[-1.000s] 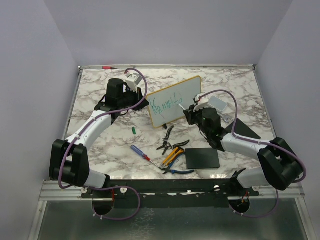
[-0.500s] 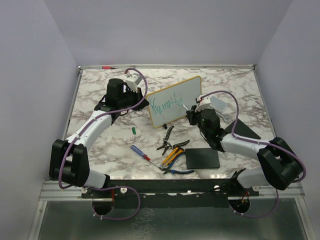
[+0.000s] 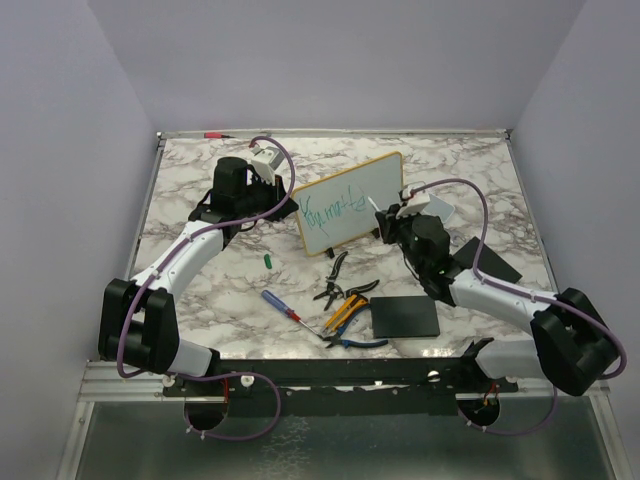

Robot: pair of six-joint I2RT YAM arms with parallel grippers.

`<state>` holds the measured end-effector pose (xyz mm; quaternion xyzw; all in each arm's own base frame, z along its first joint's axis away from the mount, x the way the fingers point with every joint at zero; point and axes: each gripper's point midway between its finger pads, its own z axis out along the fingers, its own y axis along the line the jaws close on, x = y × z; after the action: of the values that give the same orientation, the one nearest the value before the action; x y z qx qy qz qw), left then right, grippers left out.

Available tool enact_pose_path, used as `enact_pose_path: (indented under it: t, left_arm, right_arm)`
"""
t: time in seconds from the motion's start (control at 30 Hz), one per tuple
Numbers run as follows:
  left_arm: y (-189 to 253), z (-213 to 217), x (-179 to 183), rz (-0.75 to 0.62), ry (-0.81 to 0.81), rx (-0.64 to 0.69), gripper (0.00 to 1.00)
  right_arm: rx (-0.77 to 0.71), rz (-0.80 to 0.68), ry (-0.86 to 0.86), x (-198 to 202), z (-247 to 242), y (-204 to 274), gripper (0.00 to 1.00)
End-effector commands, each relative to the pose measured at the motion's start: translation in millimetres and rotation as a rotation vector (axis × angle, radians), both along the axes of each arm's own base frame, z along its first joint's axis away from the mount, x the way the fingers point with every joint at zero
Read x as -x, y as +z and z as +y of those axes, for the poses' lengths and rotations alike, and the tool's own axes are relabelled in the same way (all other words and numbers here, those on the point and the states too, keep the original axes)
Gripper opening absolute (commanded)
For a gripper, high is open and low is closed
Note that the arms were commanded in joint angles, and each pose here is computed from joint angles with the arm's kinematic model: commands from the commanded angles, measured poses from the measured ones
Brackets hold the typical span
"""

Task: Write a sentence on the whiteboard
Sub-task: Write on the whiteboard at the whiteboard stand.

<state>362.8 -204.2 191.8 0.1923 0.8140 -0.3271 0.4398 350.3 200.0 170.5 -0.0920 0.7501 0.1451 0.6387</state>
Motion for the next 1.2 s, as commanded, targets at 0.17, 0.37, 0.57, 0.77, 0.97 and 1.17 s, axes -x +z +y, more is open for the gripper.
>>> enact_pose_path:
  t: [0.17, 0.37, 0.57, 0.77, 0.97, 1.17]
  left_arm:
    - [11.7, 2.4, -1.7, -0.048, 0.005, -0.013, 0.04]
    - [12.5, 2.2, -1.5, -0.050, 0.004, -0.012, 0.04]
    - [12.3, 1.5, -1.1, -0.049, 0.002, -0.012, 0.04]
    - [11.6, 2.2, -1.6, -0.048, 0.004, -0.014, 0.04]
    - [11.8, 1.8, -1.5, -0.048, 0.003, -0.013, 0.04]
    - [12.3, 1.7, -1.5, -0.048, 0.003, -0.012, 0.04]
  right_arm:
    - [0.006, -0.069, 0.024, -18.9, 14.9, 30.0, 0.01]
    - [0.007, -0.049, 0.034, -22.2, 20.1, 21.5, 0.01]
    - [0.020, -0.033, -0.001, -26.7, 15.0, 13.7, 0.01]
    - [0.024, -0.021, -0.050, -28.9, 1.4, 9.6, 0.01]
    - [0.029, -0.004, -0.060, -26.5, -3.8, 2.4, 0.01]
    - [0.034, 0.036, -0.036, -21.8, -0.9, -12.1, 0.01]
